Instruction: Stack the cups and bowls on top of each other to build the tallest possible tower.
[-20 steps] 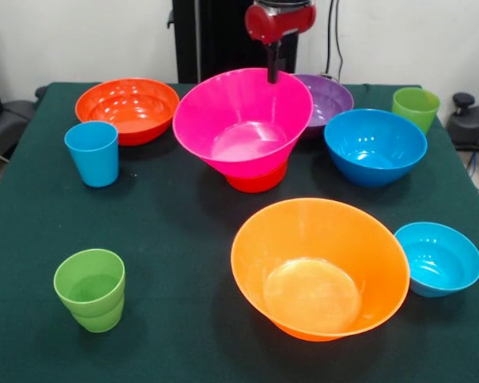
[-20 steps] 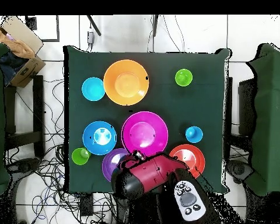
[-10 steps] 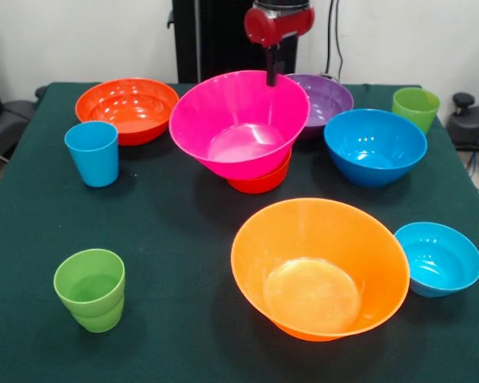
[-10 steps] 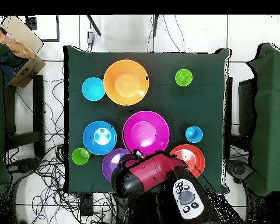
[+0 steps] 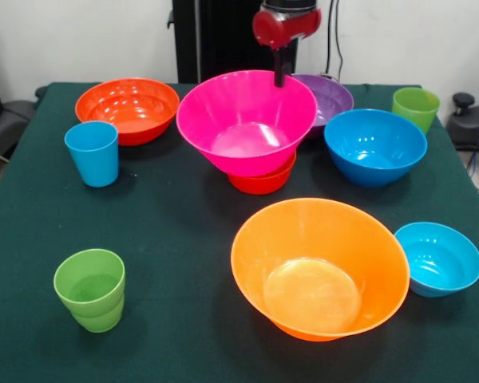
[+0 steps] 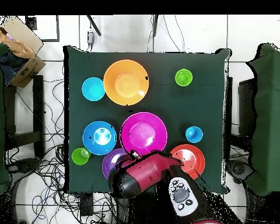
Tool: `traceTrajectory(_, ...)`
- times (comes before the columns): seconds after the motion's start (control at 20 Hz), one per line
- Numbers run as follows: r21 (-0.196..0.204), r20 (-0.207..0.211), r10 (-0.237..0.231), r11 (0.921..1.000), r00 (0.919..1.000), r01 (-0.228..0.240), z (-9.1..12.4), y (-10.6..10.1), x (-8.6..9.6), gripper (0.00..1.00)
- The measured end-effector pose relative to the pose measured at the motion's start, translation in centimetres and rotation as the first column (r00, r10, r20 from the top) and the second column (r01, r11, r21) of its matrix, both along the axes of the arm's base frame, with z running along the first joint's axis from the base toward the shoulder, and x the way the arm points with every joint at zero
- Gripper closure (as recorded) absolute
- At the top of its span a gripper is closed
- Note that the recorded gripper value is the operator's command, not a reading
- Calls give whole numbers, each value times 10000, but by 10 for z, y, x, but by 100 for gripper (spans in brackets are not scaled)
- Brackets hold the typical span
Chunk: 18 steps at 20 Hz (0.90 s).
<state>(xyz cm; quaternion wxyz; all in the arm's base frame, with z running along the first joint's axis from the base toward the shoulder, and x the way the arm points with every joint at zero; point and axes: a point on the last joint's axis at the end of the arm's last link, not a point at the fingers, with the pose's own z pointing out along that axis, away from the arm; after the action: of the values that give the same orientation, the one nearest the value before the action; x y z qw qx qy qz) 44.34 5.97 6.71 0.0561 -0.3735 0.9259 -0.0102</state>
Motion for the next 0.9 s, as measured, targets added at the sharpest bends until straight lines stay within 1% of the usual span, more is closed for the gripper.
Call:
traceTrajectory(0.2,-21,-11,278,9996,9996,-278,0,12,-2,100)
traceTrajectory(0.25,-40,-21,481,9988,9988,-482,0,21,-5,100)
traceTrajectory(0.45,-55,45,849,9964,9964,-848,0,37,-9,100)
traceTrajectory(0.6,-58,154,929,9957,9956,-929,0,41,-10,100)
traceTrajectory(0.9,-93,300,795,9968,9964,-793,0,34,-10,100)
